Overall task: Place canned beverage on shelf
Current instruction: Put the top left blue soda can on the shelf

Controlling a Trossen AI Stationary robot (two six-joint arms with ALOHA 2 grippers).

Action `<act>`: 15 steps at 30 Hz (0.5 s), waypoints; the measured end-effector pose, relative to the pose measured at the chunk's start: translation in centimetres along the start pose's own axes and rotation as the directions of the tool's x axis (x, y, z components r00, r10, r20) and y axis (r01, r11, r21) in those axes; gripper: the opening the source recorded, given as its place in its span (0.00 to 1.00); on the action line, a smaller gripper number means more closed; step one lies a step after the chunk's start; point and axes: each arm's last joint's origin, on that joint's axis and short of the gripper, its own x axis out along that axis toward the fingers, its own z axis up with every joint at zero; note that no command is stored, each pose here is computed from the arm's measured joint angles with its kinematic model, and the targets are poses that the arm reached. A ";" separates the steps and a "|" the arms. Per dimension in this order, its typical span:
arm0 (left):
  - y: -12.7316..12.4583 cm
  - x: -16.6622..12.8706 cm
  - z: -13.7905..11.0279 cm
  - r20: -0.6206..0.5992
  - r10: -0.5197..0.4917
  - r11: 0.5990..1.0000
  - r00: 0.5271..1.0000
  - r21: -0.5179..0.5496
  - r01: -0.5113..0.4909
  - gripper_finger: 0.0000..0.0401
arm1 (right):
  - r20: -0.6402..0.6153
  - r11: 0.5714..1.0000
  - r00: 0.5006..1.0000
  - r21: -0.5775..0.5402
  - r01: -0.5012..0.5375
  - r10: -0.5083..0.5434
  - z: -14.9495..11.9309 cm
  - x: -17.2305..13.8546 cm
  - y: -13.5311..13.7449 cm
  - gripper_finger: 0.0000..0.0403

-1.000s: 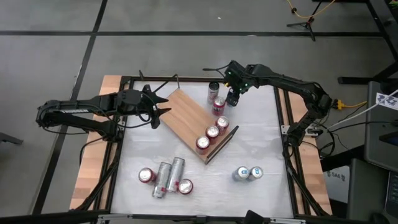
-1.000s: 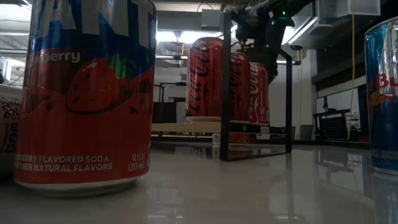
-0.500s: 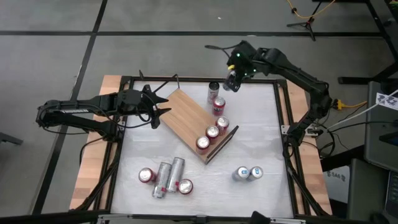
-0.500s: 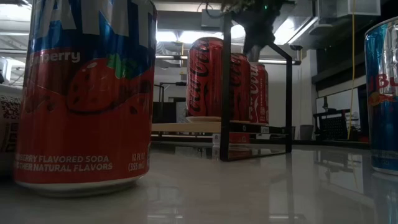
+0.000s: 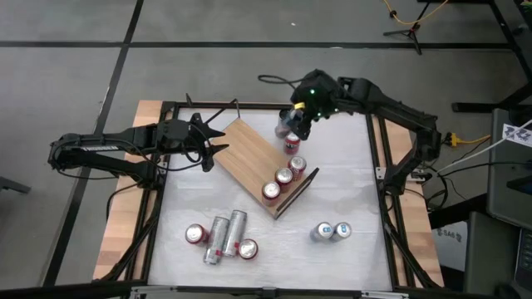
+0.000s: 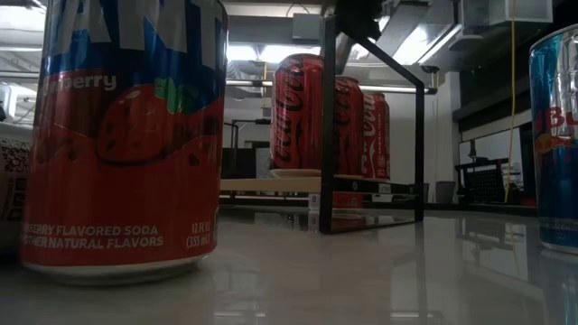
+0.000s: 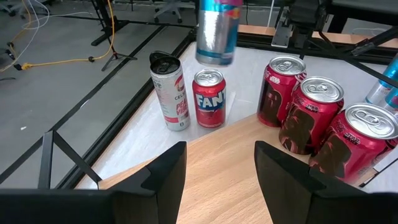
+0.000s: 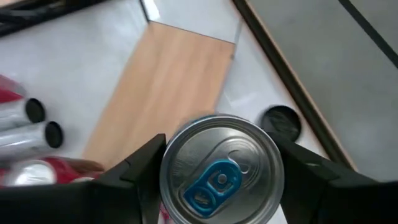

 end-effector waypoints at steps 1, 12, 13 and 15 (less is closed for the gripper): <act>0.0 0.0 0.0 0.000 0.000 1.000 1.000 0.000 0.000 0.45 | 0.004 1.000 1.000 0.000 -0.008 0.008 0.0 0.0 0.4 0.57; 0.0 0.0 0.0 0.001 0.000 1.000 1.000 0.000 0.000 0.45 | -0.102 0.996 0.994 0.082 -0.027 0.036 -1.6 3.5 2.6 0.57; 0.0 0.0 0.0 0.000 0.000 1.000 1.000 0.000 0.000 0.45 | -0.104 0.995 0.994 0.096 -0.023 0.033 -1.7 3.9 2.6 0.57; 0.0 0.0 0.0 0.001 0.000 1.000 1.000 0.000 0.000 0.45 | -0.108 0.994 0.994 0.112 -0.015 0.027 -2.0 4.6 2.6 0.57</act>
